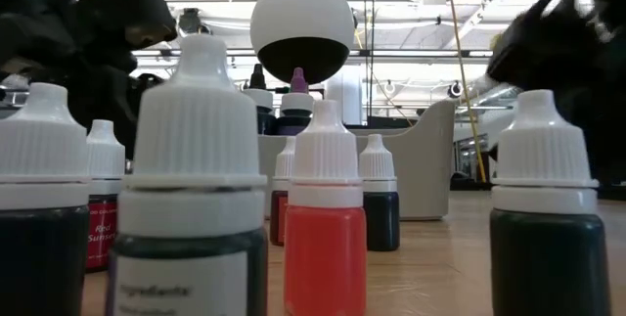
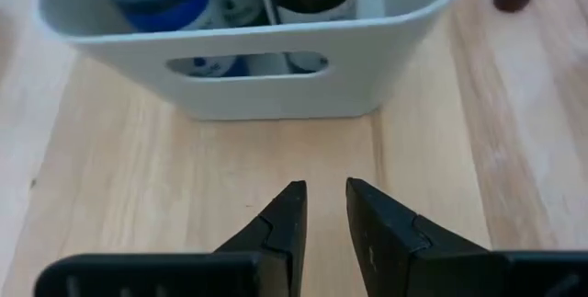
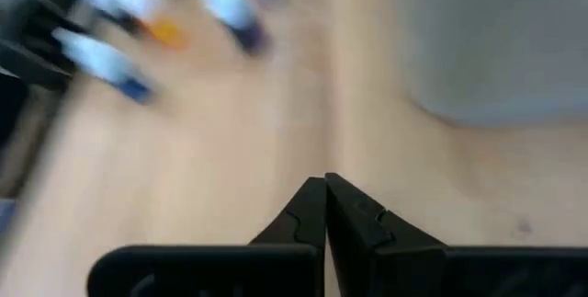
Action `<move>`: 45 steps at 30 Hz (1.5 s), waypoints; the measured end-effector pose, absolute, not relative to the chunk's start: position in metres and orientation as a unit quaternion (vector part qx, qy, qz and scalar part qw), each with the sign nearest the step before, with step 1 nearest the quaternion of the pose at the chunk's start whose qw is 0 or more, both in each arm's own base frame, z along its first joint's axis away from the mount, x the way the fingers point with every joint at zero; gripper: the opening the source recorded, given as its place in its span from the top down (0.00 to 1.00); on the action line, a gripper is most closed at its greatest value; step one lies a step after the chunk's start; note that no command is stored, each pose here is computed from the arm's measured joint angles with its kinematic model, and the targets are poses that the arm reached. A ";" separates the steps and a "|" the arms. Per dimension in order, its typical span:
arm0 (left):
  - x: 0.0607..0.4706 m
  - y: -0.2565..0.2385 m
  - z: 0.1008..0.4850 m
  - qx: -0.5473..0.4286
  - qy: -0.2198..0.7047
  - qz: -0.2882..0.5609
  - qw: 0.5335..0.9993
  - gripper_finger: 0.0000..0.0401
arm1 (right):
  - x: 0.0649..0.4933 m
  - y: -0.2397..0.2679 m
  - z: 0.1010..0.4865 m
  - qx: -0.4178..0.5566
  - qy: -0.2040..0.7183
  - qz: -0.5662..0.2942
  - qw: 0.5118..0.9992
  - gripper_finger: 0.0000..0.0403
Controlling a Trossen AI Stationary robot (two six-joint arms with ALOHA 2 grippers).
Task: Pick & Place food coloring
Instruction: Put the small blue food coloring bottle into the gray bin
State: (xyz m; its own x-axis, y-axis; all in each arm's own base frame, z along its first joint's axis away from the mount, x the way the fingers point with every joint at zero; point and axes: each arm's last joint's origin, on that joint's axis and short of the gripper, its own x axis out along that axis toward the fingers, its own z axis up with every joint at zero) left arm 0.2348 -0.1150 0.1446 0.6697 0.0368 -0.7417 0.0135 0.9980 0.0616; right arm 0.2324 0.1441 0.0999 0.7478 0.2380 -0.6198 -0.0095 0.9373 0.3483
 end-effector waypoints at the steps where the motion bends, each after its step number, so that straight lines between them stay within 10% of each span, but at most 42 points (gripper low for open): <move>1: 0.235 -0.115 0.145 0.037 0.405 0.004 0.913 0.78 | 0.232 0.148 0.103 0.163 0.333 0.081 0.925 1.00; 11: 0.239 -0.109 0.146 0.041 0.391 0.036 0.919 0.78 | 0.235 0.210 0.157 0.058 0.126 0.085 0.987 1.00; 18: 0.235 -0.114 0.145 0.044 0.399 0.019 0.916 0.78 | 0.268 0.283 0.205 -0.041 0.184 0.021 0.982 0.98; 34: 0.233 -0.118 0.145 0.048 0.395 0.014 0.917 0.78 | 0.286 0.309 0.155 -0.094 0.260 0.019 0.961 0.48; 45: 0.233 -0.117 0.145 0.056 0.394 0.025 0.917 0.78 | 0.291 0.286 0.130 -0.039 0.240 0.064 0.968 0.44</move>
State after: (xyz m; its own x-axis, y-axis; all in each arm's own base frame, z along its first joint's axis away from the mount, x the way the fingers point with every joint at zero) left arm 0.2333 -0.1173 0.1451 0.6884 0.0904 -0.7196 -0.0021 0.9924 0.1227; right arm 0.2907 0.2860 0.1298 0.8769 0.1059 -0.4689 -0.1432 0.9887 -0.0446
